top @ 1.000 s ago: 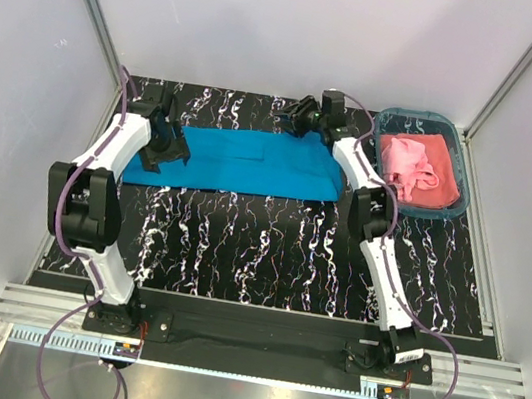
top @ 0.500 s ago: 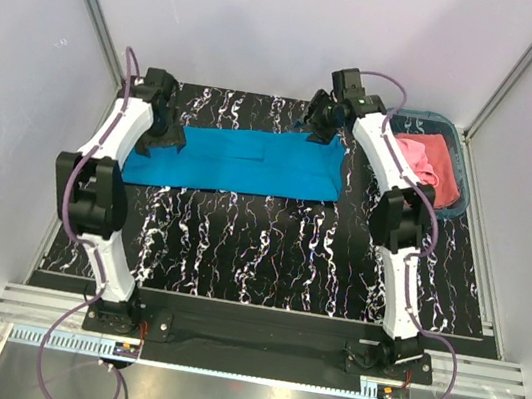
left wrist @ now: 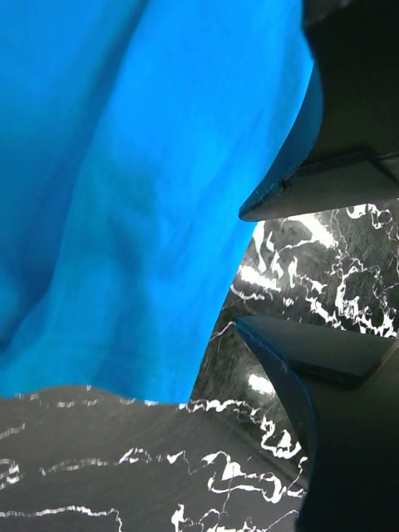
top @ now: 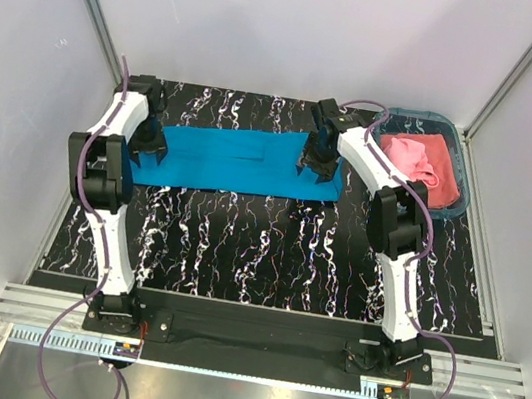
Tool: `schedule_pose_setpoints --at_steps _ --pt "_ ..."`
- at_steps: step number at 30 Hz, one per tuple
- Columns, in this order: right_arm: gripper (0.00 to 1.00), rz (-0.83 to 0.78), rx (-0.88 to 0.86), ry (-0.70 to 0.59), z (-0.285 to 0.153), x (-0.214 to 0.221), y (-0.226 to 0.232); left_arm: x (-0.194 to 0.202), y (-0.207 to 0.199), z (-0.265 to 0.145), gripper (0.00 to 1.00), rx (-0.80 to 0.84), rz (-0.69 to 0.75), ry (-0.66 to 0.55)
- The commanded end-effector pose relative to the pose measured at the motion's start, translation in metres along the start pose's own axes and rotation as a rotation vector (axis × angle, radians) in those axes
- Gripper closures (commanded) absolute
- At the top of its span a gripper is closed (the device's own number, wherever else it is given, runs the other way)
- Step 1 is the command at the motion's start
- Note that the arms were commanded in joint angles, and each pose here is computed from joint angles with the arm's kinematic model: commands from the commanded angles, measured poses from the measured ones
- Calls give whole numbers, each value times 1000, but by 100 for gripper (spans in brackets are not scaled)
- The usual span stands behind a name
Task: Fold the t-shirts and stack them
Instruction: Fold the tshirt
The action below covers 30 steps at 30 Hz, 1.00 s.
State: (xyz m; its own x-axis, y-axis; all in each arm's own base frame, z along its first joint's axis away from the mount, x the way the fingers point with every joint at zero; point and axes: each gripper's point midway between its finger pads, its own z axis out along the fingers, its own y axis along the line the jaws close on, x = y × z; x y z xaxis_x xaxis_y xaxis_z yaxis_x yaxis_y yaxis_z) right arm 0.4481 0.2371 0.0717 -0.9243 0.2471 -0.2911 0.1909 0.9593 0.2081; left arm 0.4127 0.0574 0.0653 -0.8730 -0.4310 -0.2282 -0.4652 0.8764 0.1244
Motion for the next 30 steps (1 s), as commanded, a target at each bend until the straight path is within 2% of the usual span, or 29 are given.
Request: schedule_pose_setpoints --at_steps 1,6,12,15,22,23,26,29,30 --pt "39 10 42 -50 8 -12 -9 1 6 11 46 -33 -20 29" --pt "39 18 78 -56 30 -15 -17 25 3 40 43 -67 -21 167" --pt "39 32 128 -89 58 -40 -36 68 -10 48 39 -18 -51 342" --pt "38 -9 143 -117 71 -59 -46 93 -18 41 41 22 -67 410" --pt "34 -270 88 -264 78 -116 -32 174 -49 -4 40 88 -66 432" --pt "33 -275 56 -316 69 -132 -22 191 -65 -13 40 100 -7 426" --pt "27 -261 -39 -377 52 -152 -1 233 -98 -39 38 171 55 439" --pt "25 -213 -78 -416 11 -162 8 240 -124 -76 34 280 75 368" --pt "25 -199 -99 -449 -22 -167 13 236 -129 -85 33 308 92 328"
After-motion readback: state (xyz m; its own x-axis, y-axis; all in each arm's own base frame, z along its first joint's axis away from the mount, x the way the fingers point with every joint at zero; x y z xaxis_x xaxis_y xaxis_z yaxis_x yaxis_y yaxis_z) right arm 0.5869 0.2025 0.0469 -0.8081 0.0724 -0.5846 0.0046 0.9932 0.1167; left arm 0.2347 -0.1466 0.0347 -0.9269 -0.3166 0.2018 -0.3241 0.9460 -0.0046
